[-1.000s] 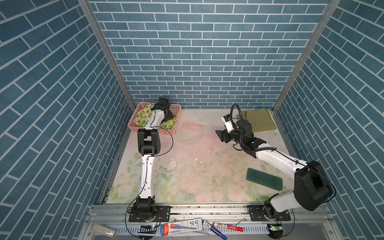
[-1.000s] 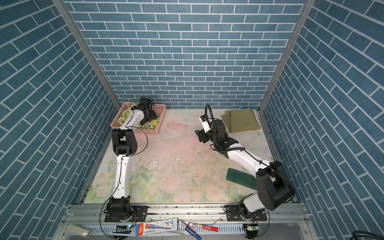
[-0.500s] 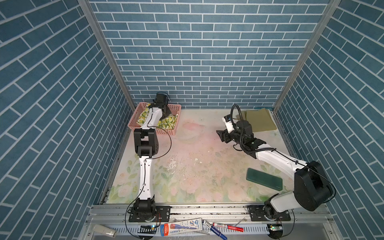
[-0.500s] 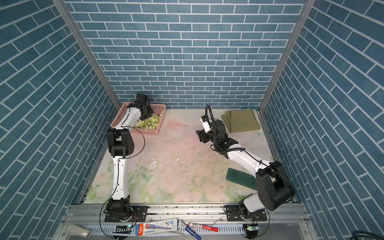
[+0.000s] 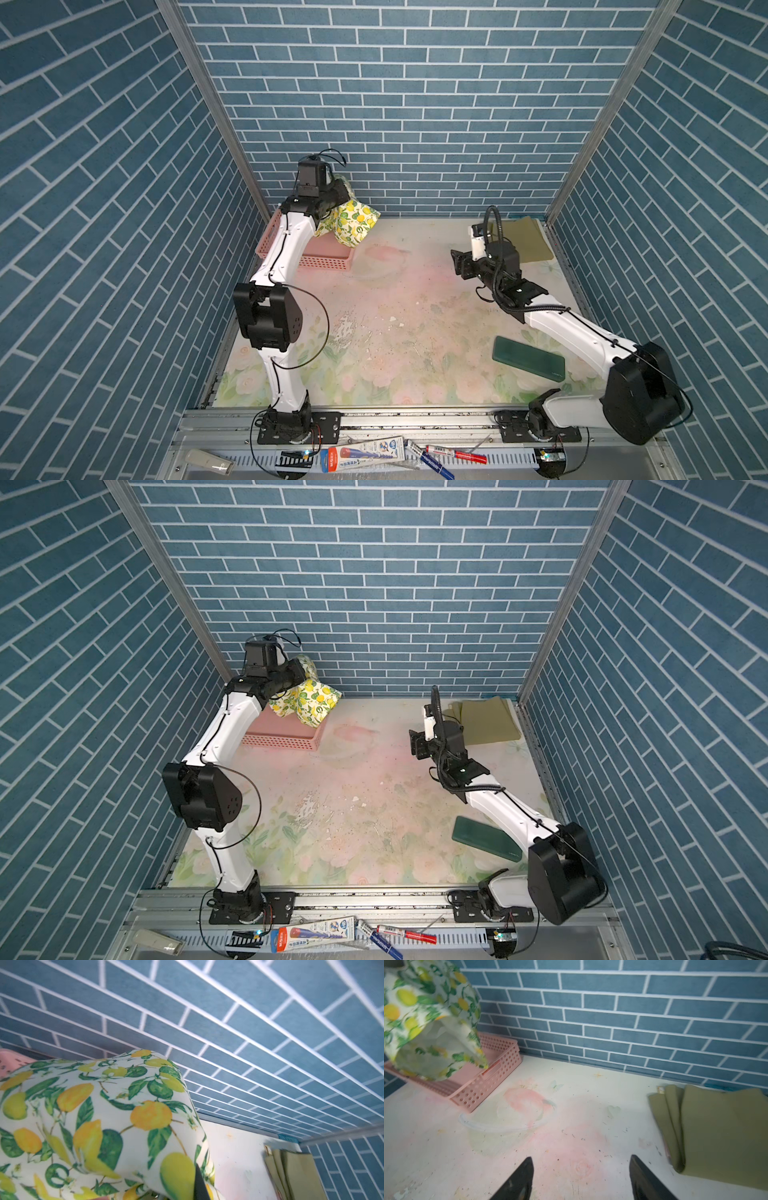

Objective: Fold and stack the skirts
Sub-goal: 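Lift the lemon-print skirt out of the basket with the left gripper onto the table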

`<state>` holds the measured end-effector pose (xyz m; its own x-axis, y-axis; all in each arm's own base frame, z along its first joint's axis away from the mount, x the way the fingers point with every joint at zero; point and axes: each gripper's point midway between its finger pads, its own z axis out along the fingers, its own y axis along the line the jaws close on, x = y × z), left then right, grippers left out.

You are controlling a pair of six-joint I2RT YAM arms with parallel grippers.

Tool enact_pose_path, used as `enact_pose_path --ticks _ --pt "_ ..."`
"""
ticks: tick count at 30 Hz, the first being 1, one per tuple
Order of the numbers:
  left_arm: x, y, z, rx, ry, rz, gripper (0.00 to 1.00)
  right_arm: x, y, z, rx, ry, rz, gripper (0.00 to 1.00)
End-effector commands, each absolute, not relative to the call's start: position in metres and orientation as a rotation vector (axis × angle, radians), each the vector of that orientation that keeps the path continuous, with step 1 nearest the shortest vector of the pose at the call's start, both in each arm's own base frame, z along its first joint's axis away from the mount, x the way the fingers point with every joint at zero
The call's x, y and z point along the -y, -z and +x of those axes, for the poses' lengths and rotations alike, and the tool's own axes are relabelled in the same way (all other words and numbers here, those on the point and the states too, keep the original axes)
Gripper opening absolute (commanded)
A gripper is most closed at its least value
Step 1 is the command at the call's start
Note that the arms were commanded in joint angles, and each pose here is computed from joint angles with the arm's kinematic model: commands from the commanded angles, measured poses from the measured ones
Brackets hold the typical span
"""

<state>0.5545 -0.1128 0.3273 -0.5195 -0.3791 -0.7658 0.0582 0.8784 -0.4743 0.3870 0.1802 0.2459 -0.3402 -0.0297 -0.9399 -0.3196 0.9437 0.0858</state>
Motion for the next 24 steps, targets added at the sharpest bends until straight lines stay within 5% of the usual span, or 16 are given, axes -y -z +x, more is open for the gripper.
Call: enact_pose_path --ticks 1,9,10,12,13,17,24 --pt "0.162 -0.355 0.526 -1.995 0.668 -0.03 0.0 -0.137 -0.244 0.378 -1.927 -0.31 -0.033 0.72" --pt "0.23 -0.32 0.459 -2.054 0.848 0.145 0.02 -0.094 -0.25 0.344 -1.94 -0.273 0.069 0.72" --pt "0.235 -0.305 0.454 -2.085 0.864 0.162 0.11 -0.091 -0.25 0.339 -1.943 -0.27 0.07 0.72" --pt "0.237 -0.268 0.447 -2.192 0.874 0.168 0.53 -0.091 -0.25 0.331 -1.96 -0.279 0.055 0.72" --pt "0.234 -0.248 0.443 -2.255 0.847 0.167 0.64 -0.093 -0.249 0.328 -1.974 -0.289 0.04 0.72" --pt "0.213 -0.214 0.427 -2.357 0.694 0.11 0.8 -0.106 -0.231 0.314 -2.081 -0.371 -0.012 0.72" --pt "0.196 -0.194 0.376 -2.351 0.634 0.109 0.82 -0.139 -0.171 0.301 -2.269 -0.518 -0.132 0.72"
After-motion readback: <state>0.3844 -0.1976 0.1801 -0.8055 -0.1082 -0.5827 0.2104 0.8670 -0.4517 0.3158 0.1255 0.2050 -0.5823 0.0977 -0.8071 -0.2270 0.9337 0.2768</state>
